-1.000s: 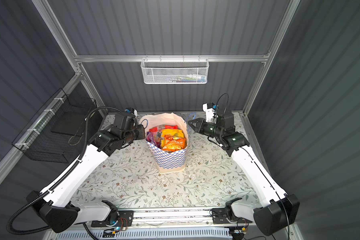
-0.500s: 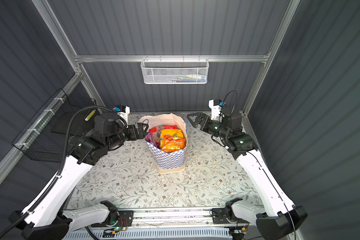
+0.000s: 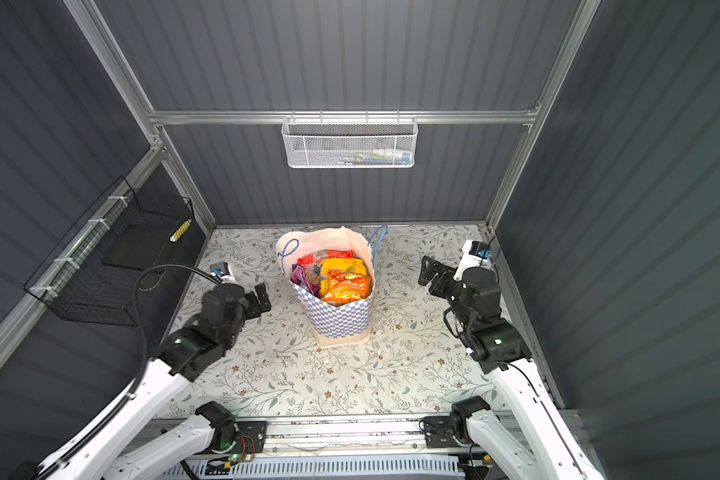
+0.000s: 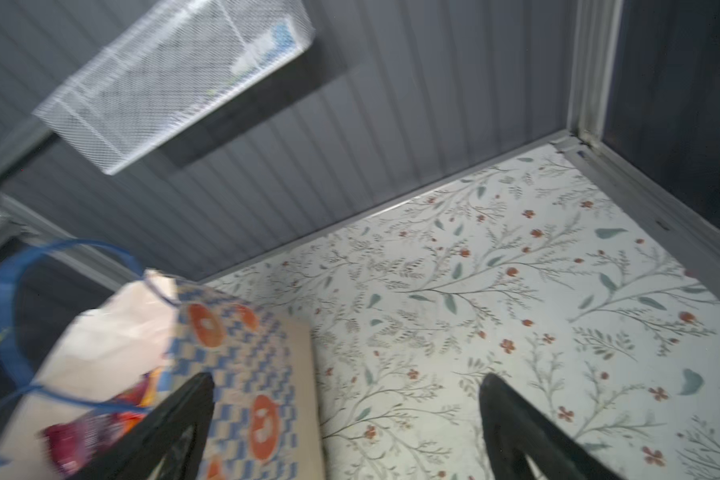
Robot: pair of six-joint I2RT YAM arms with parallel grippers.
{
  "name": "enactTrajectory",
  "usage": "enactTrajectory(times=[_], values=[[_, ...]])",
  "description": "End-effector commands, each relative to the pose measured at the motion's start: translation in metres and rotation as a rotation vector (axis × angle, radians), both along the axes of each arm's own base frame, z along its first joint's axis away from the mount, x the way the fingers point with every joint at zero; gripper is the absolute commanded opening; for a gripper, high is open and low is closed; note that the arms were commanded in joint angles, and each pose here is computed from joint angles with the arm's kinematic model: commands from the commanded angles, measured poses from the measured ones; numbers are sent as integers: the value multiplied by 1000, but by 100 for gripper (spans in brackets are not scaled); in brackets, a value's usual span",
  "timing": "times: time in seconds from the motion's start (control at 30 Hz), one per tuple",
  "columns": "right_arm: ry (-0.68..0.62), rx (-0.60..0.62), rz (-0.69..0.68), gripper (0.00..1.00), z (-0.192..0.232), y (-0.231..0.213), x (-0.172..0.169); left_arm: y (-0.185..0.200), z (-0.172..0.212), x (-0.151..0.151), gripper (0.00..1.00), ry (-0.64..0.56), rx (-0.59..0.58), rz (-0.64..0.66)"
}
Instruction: Place the snacks into the paper bag
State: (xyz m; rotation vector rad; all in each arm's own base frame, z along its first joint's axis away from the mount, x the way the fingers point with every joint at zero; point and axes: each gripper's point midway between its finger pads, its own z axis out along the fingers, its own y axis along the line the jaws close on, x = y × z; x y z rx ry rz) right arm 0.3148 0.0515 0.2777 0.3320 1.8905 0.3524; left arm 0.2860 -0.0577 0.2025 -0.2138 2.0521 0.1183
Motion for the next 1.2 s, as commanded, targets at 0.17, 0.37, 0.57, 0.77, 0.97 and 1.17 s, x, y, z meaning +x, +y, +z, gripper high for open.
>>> enactTrajectory(times=[0.17,0.37,0.57,0.77,0.97,1.17], values=[[-86,-142,-213,99,-78,-66,25,56,-27,28,100,-191,214,290],[-58,-245,-279,99,-101,-92,29,91,-68,43,100,-166,185,301],[-94,-334,-311,99,-112,-102,34,94,-87,62,100,-171,224,253],[-109,-409,-333,99,-130,-108,42,92,-84,75,100,-218,251,236],[-83,-425,-257,99,-144,-98,58,92,-95,86,100,-294,203,209],[-82,-415,-200,99,-154,-90,63,72,-115,102,100,-181,169,62]])
